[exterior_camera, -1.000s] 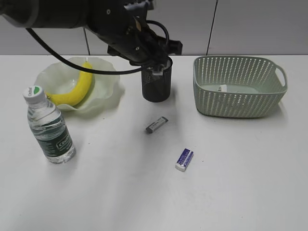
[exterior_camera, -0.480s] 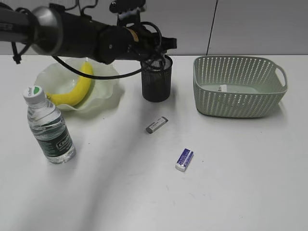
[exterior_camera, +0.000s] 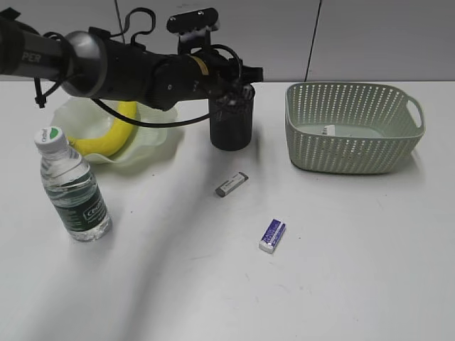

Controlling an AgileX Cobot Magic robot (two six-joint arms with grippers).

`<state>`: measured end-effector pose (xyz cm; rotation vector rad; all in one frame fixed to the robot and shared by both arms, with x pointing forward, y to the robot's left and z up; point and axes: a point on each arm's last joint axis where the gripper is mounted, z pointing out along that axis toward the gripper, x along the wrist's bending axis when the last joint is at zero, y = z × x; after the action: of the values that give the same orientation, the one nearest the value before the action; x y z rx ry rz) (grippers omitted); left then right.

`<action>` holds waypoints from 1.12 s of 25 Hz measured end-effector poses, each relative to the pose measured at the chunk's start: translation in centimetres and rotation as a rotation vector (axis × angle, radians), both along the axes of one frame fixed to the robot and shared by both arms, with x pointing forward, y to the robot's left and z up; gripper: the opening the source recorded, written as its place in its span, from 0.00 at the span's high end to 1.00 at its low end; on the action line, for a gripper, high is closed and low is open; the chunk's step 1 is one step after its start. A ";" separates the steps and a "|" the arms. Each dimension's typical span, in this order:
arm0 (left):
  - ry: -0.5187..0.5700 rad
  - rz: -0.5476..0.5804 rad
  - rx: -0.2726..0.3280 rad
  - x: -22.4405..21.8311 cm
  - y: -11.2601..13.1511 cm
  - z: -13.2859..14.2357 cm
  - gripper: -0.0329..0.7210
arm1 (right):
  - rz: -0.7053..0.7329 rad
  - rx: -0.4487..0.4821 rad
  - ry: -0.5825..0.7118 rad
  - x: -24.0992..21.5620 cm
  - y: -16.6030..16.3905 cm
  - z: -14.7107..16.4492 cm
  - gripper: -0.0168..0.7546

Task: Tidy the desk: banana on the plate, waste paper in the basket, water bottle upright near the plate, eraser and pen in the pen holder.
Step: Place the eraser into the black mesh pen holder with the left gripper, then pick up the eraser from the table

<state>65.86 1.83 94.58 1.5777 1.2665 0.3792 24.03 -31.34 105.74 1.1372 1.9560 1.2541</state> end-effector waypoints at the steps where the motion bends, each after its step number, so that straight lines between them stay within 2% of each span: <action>1: -0.006 0.000 -0.005 0.0 0.0 0.2 0.60 | 0.000 0.000 0.000 0.0 0.0 0.0 0.66; 7: -0.067 0.006 -0.045 -0.1 0.5 3.4 0.58 | 0.000 0.000 0.000 0.0 0.0 0.0 0.66; 10: -0.075 0.010 -0.049 -0.7 1.0 6.1 0.58 | 0.000 0.000 0.000 0.0 0.0 0.0 0.66; 12: -0.071 0.009 -0.038 -1.6 1.7 8.9 0.58 | 0.000 0.000 0.000 0.0 0.0 0.0 0.66; 14: -0.060 0.004 0.007 -2.9 2.6 11.7 0.58 | 0.000 0.000 0.000 0.0 0.0 0.0 0.66; 21: 0.048 0.019 0.293 -10.4 8.8 21.2 0.59 | 0.000 0.000 0.000 0.0 0.0 0.0 0.66; 25: 0.125 0.042 0.358 -15.9 12.7 25.4 0.60 | 0.000 0.000 0.000 0.0 0.0 0.0 0.66; 28: 0.194 0.051 0.413 -19.9 15.6 27.2 0.60 | 0.000 0.000 0.000 0.0 0.0 0.0 0.66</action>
<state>45.93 17.40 121.78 1.9700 1.4430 0.5580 24.03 -31.34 105.74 1.1372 1.9560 1.2541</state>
